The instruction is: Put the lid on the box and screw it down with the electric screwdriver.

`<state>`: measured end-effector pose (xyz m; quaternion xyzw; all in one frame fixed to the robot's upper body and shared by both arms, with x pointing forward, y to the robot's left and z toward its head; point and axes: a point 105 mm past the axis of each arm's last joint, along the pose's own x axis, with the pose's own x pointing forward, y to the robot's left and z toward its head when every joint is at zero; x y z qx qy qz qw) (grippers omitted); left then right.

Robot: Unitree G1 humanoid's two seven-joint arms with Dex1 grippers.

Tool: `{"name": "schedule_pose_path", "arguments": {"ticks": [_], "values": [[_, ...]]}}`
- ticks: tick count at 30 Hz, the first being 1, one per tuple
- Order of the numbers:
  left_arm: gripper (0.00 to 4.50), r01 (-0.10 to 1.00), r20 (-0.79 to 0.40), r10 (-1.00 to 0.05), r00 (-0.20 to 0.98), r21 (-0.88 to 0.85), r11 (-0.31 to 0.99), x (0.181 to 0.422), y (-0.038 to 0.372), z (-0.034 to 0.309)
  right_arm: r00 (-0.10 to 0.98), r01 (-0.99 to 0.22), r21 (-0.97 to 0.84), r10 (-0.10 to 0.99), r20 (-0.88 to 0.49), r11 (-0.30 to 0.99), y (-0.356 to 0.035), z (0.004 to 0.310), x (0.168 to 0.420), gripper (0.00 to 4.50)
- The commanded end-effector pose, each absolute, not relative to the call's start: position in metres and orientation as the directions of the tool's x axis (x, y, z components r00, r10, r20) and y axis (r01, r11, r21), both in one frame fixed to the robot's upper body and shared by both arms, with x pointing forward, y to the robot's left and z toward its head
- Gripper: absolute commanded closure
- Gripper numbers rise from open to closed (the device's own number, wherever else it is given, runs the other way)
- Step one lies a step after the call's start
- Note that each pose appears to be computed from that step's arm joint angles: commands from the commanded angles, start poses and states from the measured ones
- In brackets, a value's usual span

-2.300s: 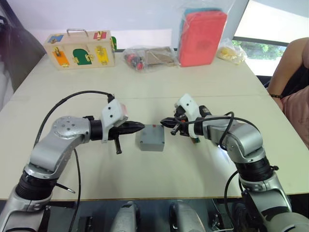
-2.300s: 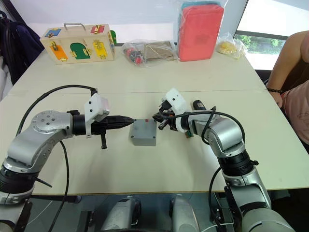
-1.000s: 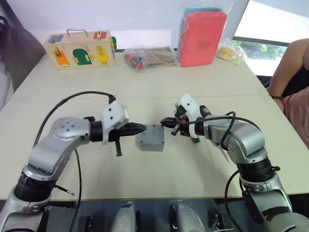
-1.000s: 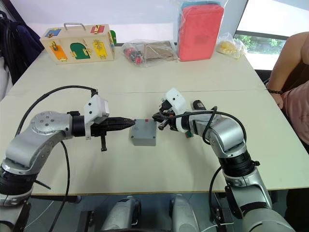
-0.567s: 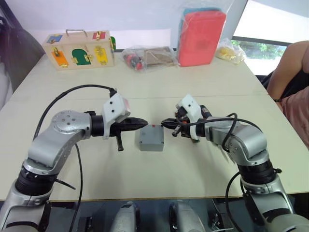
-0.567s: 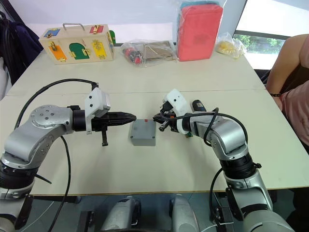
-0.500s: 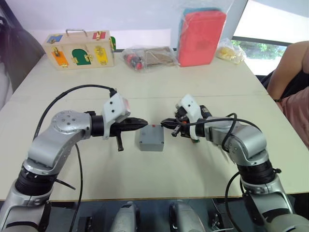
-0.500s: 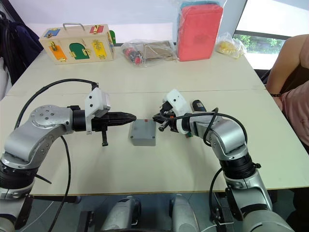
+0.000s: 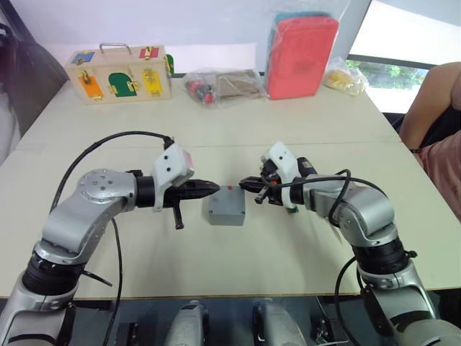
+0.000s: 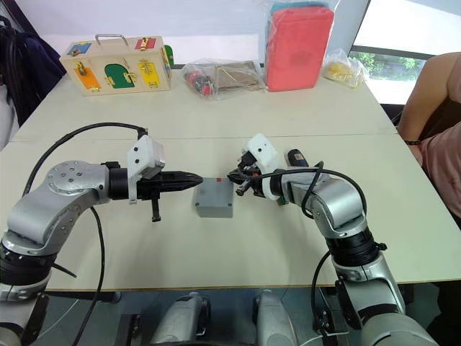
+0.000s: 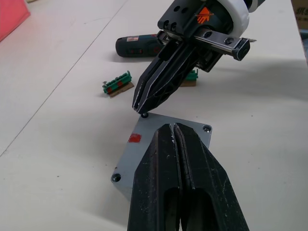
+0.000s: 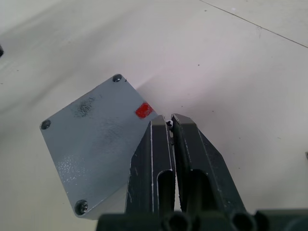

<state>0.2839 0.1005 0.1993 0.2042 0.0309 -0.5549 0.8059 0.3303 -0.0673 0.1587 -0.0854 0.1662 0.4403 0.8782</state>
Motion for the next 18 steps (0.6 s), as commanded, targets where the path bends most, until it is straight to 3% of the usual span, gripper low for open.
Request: {"name": "schedule_pose_path", "arguments": {"ticks": [1,11,14,18], "values": [[4.5,0.898,-0.258,-0.888,0.381,0.333,0.288,0.281,0.1,0.206,0.555,-0.808,-0.009,0.757,-0.346,0.589,-0.064,0.16,0.329,4.4],[4.5,0.898,-0.28,-0.877,0.391,0.327,0.296,0.281,0.11,0.2,0.549,-0.808,0.008,0.757,-0.354,0.589,-0.064,0.153,0.327,4.4],[4.5,0.898,-0.286,-0.874,0.393,0.325,0.297,0.28,0.112,0.198,0.534,-0.819,0.018,0.773,-0.342,0.574,-0.064,0.157,0.324,3.61],[4.5,0.899,-0.289,-0.874,0.39,0.324,0.294,0.279,0.112,0.196,0.536,-0.823,0.0,0.776,-0.334,0.568,-0.068,0.163,0.321,1.9]]}}
